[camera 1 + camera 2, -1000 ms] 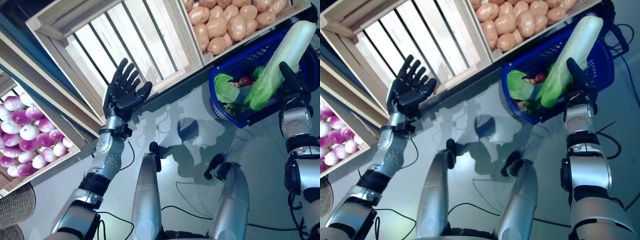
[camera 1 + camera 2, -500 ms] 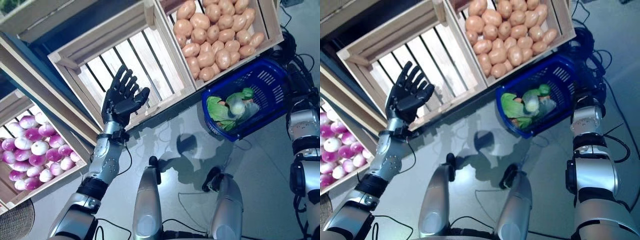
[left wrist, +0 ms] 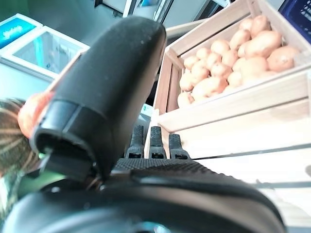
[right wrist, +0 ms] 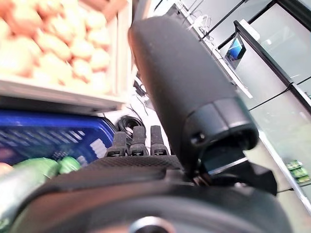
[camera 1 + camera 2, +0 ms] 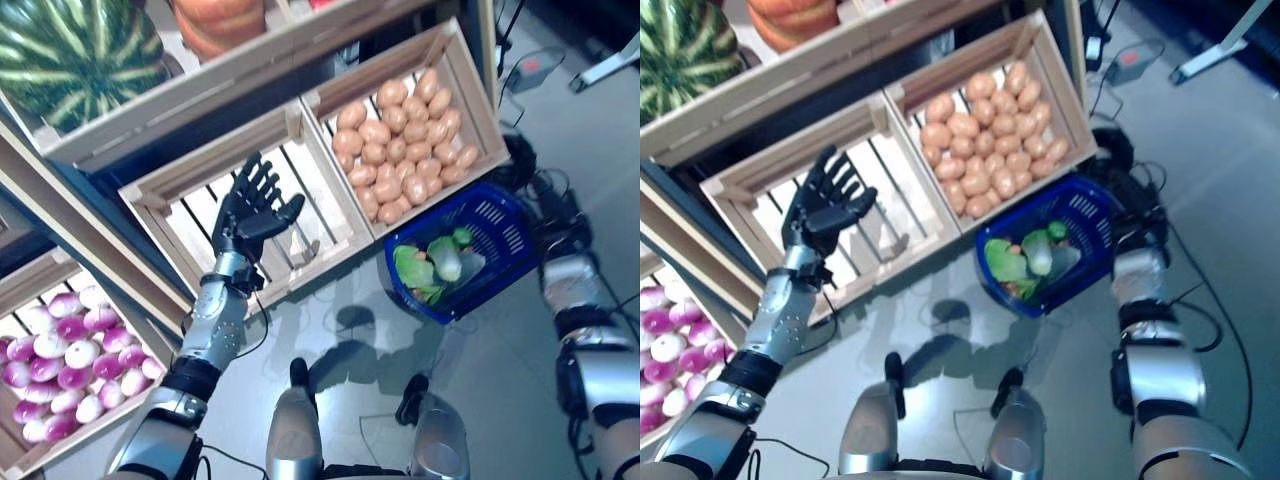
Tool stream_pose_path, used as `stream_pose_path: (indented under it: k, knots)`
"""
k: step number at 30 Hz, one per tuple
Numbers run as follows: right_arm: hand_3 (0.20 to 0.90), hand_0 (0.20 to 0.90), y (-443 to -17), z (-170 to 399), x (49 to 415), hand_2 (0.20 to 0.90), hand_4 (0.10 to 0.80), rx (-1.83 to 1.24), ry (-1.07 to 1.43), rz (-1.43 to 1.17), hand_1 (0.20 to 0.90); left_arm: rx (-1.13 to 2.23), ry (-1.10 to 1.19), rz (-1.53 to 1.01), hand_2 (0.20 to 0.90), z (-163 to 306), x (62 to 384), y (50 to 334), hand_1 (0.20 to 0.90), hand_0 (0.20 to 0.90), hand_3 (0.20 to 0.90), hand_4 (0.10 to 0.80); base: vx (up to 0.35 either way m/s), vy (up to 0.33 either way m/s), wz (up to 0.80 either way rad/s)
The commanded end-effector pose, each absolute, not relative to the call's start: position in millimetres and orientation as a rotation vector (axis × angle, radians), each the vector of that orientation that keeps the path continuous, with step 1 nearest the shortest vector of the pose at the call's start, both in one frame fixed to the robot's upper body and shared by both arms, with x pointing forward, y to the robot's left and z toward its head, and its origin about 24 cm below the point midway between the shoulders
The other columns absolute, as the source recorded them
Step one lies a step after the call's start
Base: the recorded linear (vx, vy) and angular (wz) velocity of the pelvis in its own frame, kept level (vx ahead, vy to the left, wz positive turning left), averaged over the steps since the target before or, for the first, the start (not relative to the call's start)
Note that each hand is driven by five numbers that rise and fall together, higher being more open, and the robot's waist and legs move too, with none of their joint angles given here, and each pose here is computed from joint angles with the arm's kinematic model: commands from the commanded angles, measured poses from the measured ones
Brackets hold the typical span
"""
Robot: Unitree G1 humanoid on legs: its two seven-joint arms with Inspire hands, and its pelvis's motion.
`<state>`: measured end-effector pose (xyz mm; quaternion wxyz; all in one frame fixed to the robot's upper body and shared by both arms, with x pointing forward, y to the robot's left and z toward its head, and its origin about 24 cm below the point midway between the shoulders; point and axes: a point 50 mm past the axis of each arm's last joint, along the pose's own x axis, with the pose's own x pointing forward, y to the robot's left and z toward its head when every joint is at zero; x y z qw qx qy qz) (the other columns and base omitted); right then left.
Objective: Put vegetables into the basket
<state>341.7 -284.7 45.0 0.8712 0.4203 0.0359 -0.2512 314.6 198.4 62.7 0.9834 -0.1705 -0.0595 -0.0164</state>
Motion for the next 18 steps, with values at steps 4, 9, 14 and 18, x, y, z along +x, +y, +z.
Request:
stream_pose_path:
  k: [4, 9, 14, 18]
  knots:
    - [0.9, 0.9, -232, -3, 310, 0.9, 0.8, 0.853, 0.084, -0.373, 0.9, -0.327, 0.027, -0.031, 0.9, 15, 290, 187, 0.9, 0.9, 0.9, 0.8, 0.156, 0.033, 0.0]
    - [0.9, 0.9, -188, -41, 257, 0.9, 0.8, 0.865, 0.106, -0.304, 0.9, -0.286, 0.161, 0.055, 0.9, -26, 253, 188, 0.9, 0.9, 0.9, 0.8, 0.091, 0.005, 0.02]
    - [0.9, 0.9, -148, -63, 223, 0.9, 0.8, 0.821, 0.22, -0.098, 0.9, -0.163, 0.313, 0.104, 0.9, -62, 226, 184, 0.9, 0.9, 0.9, 0.8, 0.052, 0.005, -0.03]
    - [0.9, 0.9, -133, -79, 206, 0.9, 0.8, 0.827, 0.344, -0.01, 0.9, -0.066, 0.362, 0.135, 0.9, -75, 216, 186, 0.9, 0.9, 0.9, 0.8, 0.019, 0.005, 0.0]
